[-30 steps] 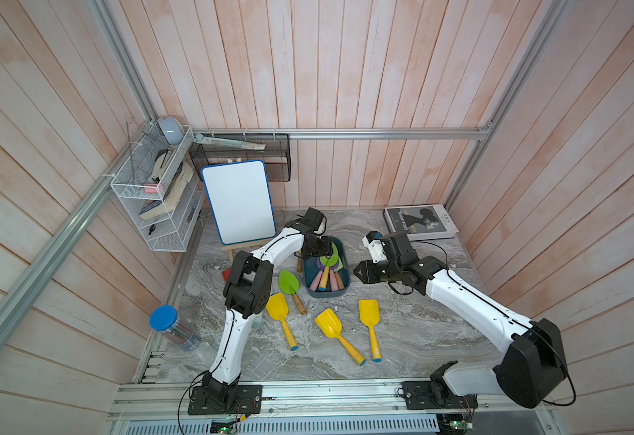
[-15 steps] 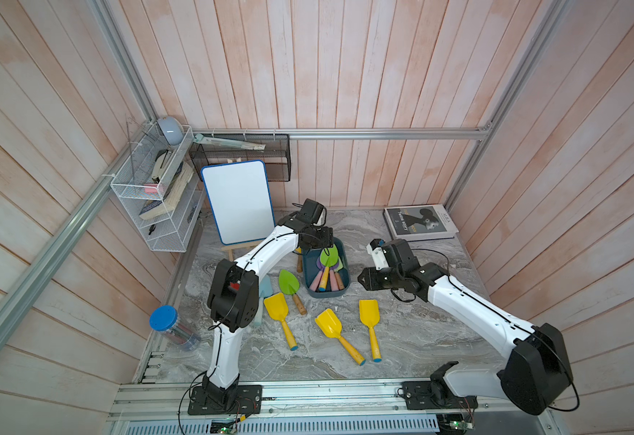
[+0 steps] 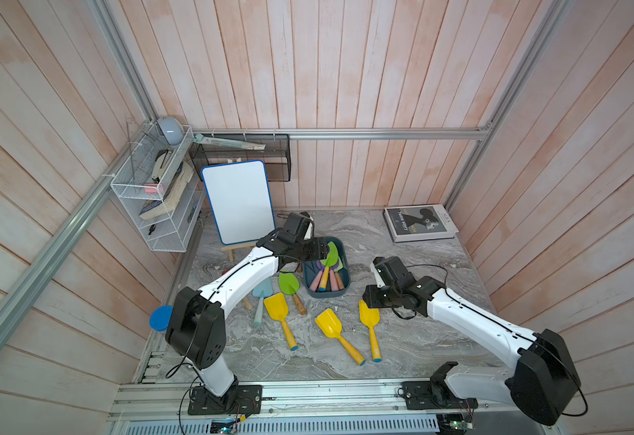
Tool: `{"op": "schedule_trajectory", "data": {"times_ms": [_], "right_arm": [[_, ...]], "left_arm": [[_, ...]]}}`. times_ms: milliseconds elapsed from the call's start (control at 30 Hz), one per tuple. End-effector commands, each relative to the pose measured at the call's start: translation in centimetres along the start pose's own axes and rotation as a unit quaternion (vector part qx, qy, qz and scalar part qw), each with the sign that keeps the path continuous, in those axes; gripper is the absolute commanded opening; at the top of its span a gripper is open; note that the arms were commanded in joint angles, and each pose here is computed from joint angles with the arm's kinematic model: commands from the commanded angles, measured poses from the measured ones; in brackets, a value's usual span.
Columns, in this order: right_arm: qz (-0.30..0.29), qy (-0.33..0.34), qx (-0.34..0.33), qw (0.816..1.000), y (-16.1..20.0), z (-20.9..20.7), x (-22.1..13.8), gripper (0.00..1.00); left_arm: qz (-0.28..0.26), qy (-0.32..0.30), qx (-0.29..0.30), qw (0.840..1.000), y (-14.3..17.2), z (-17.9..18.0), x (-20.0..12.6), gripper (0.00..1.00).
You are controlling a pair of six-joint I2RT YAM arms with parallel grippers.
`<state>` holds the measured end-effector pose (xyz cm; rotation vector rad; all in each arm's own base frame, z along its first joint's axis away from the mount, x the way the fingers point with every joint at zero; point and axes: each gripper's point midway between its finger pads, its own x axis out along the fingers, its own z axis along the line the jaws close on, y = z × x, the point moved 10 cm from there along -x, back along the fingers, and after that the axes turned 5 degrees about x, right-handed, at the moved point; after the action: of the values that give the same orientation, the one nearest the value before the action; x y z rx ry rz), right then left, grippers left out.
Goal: Put the shovel into the storage box
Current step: Pick up the shovel from the center of the board.
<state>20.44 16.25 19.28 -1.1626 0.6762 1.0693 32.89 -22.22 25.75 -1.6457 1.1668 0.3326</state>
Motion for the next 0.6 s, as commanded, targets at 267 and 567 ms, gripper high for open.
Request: {"op": "schedule_trajectory", "data": {"times_ms": [267, 567], "right_arm": [[0.063, 0.135, 0.046, 0.988, 7.7, -0.9, 0.7, 0.49], [0.07, 0.099, 0.069, 0.99, 10.9, -1.4, 1.3, 0.51]], "left_arm": [[-0.034, 0.077, 0.01, 0.996, 3.8, -3.7, -3.8, 0.75], [-0.036, 0.095, 0.008, 0.995, 6.6, -4.6, -4.9, 0.77]]}}
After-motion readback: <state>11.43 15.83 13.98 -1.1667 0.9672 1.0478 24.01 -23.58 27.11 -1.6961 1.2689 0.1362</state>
